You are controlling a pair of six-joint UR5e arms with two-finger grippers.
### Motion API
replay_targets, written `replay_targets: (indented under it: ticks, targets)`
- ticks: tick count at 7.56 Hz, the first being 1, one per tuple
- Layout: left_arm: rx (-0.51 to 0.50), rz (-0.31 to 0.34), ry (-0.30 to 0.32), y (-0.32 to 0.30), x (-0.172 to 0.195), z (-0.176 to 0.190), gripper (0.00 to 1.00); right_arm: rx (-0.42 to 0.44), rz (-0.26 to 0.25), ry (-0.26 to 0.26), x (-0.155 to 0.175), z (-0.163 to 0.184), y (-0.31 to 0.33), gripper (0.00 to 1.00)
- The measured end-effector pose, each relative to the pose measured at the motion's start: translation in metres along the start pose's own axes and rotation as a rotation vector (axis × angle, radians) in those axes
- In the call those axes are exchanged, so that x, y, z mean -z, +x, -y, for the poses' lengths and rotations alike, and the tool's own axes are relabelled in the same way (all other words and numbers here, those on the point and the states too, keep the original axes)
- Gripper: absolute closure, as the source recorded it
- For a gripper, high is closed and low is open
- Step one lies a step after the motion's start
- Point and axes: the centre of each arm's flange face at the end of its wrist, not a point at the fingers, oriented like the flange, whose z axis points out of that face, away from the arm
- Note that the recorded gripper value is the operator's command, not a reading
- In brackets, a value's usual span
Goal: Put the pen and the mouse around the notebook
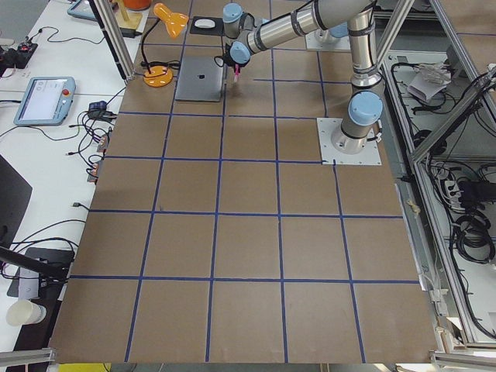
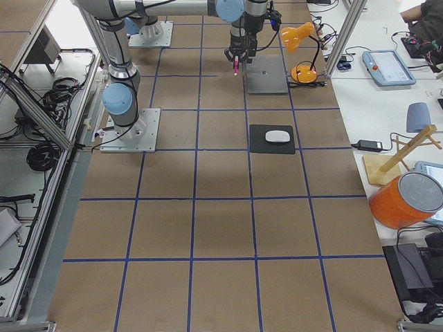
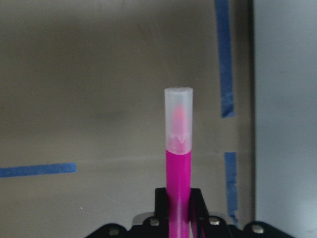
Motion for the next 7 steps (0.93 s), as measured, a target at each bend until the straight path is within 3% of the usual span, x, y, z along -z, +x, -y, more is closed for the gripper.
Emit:
replay_targets:
  ticks: [1,2,3,5,7]
  targets:
    - [-0.001,0.011,0.001,-0.008,-0.010,0.002,1.00,0.005,0.010,0.026,0.014,-0.011,-0.001,0.00]
    - [-0.002,0.017,-0.006,-0.011,-0.015,0.002,0.11,0.004,0.015,0.036,0.017,-0.015,-0.002,0.00]
    - [-0.005,0.024,-0.010,-0.013,-0.018,0.002,0.00,0.002,0.016,0.031,0.011,-0.011,-0.001,0.00]
    - [-0.058,0.028,-0.007,-0.014,-0.016,0.003,0.00,-0.014,0.015,-0.008,-0.010,0.003,0.009,0.00]
    - [-0.150,-0.024,-0.018,-0.004,0.016,0.011,0.00,-0.024,0.016,-0.018,-0.014,0.005,0.012,0.00]
